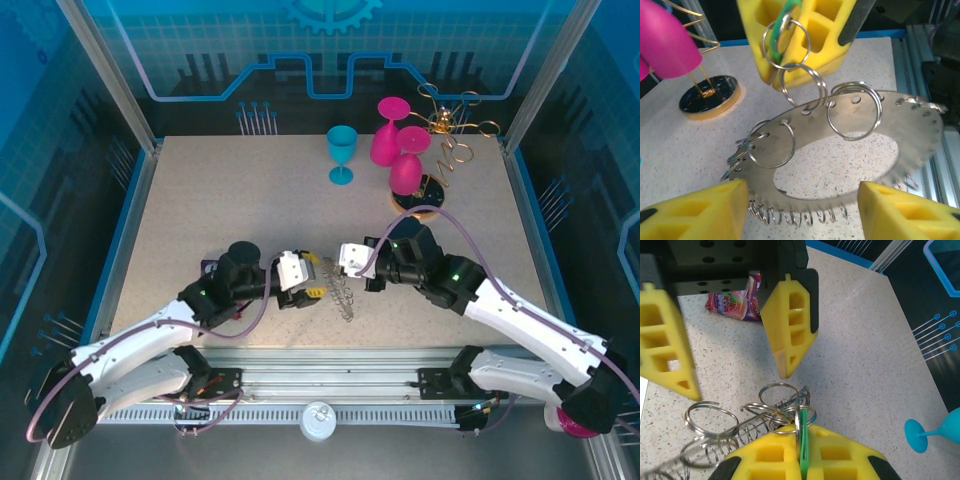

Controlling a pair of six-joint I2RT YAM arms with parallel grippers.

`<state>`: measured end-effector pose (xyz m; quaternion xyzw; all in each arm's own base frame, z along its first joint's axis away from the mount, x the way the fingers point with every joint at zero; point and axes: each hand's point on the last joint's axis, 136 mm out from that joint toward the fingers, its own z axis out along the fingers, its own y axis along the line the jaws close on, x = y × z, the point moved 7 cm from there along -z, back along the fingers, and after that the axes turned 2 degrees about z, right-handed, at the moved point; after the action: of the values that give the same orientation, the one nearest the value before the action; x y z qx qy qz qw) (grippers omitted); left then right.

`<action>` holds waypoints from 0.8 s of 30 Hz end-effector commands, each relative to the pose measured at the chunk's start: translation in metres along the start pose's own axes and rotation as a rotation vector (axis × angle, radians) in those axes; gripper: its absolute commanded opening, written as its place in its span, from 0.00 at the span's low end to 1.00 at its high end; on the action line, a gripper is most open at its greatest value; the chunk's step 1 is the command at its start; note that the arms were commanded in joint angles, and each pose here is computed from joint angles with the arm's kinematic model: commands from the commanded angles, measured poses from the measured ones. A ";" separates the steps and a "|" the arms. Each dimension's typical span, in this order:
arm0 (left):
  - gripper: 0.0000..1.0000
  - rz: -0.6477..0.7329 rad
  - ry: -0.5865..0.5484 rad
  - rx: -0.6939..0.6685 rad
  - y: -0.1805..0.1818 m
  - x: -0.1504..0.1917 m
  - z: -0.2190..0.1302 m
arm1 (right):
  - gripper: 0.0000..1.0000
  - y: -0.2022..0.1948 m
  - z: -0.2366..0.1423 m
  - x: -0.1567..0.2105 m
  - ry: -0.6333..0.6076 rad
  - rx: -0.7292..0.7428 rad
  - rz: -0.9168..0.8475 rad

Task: Put the keys on the keyring

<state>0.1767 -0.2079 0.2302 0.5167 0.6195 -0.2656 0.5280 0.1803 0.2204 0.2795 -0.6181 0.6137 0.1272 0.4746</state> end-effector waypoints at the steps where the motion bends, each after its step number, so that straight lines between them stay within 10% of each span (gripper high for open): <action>1: 0.72 -0.014 -0.111 -0.174 0.012 -0.013 -0.016 | 0.00 -0.004 0.008 -0.012 -0.004 0.002 -0.028; 14: 0.89 -0.257 -0.438 -1.146 0.060 -0.024 -0.144 | 0.00 -0.003 0.114 -0.077 -0.164 -0.033 0.097; 24: 0.91 -0.373 -0.336 -1.270 0.070 0.000 -0.148 | 0.00 -0.001 0.178 0.005 0.095 -0.026 0.412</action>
<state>0.1796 -0.0616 0.3017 -0.0247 0.6204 -0.0288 0.7833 0.2453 0.3664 0.1902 -0.5380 0.7111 0.2043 0.4039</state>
